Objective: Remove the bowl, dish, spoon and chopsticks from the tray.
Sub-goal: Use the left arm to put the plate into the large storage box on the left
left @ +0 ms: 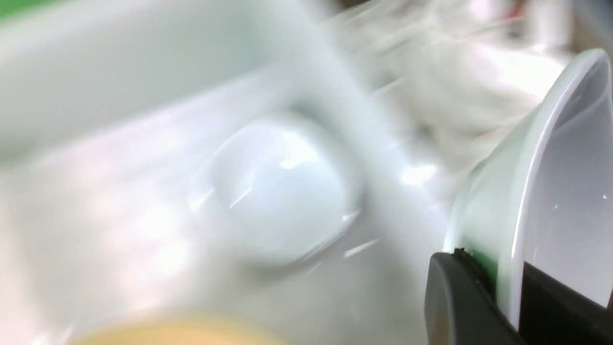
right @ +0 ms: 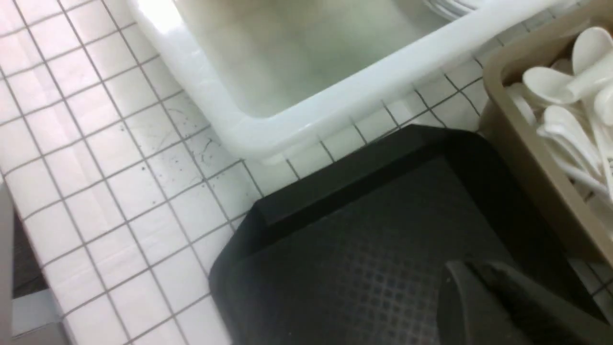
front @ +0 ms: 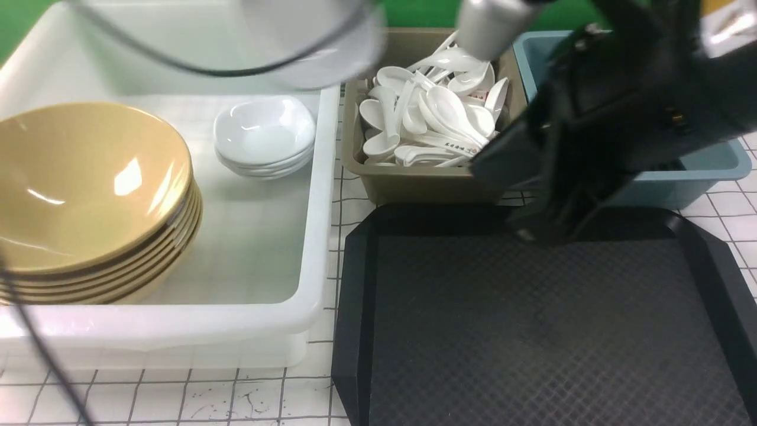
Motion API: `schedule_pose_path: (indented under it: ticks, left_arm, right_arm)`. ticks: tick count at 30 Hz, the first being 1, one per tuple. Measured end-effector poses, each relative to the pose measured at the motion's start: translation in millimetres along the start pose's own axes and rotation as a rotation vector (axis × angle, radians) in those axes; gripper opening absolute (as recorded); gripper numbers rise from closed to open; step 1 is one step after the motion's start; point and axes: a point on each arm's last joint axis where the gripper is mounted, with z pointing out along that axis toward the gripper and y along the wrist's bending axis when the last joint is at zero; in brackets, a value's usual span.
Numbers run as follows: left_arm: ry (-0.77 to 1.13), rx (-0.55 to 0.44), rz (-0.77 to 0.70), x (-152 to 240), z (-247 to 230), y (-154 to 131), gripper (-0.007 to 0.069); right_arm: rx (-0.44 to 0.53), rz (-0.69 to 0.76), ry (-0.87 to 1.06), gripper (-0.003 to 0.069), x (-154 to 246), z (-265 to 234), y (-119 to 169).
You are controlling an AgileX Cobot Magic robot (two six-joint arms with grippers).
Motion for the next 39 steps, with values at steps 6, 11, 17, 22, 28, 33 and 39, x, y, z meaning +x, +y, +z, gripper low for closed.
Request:
schedule_pose_path:
  ticks: [6,11,17,22,28,33,39]
  left_arm:
    - [0.044,-0.016,-0.196,29,54,59,0.0003]
    - [0.037,0.054,-0.179,34,112,67,0.0003]
    - [0.007,0.08,-0.081,36,162,65,0.0003]
    - [-0.009,0.055,-0.08,42,195,71,0.0025]
    - [0.007,0.043,-0.024,48,215,74,0.018]
    - [-0.026,0.007,0.038,35,204,78,0.0457]
    - [-0.099,0.02,0.014,-6,132,73,0.0567]
  right_arm:
    - [0.024,-0.009,-0.011,0.0061,-4,11,-3]
    - [0.022,-0.009,-0.003,0.0065,-4,15,-3]
    - [0.023,-0.009,0.001,0.0069,-4,15,-3]
    - [0.043,-0.024,0.017,0.0072,-2,15,-5]
    - [0.056,-0.027,0.021,0.0076,-2,14,-6]
    - [0.057,-0.027,0.028,0.0078,-1,14,-7]
    - [0.088,-0.026,0.046,0.0084,0,14,-9]
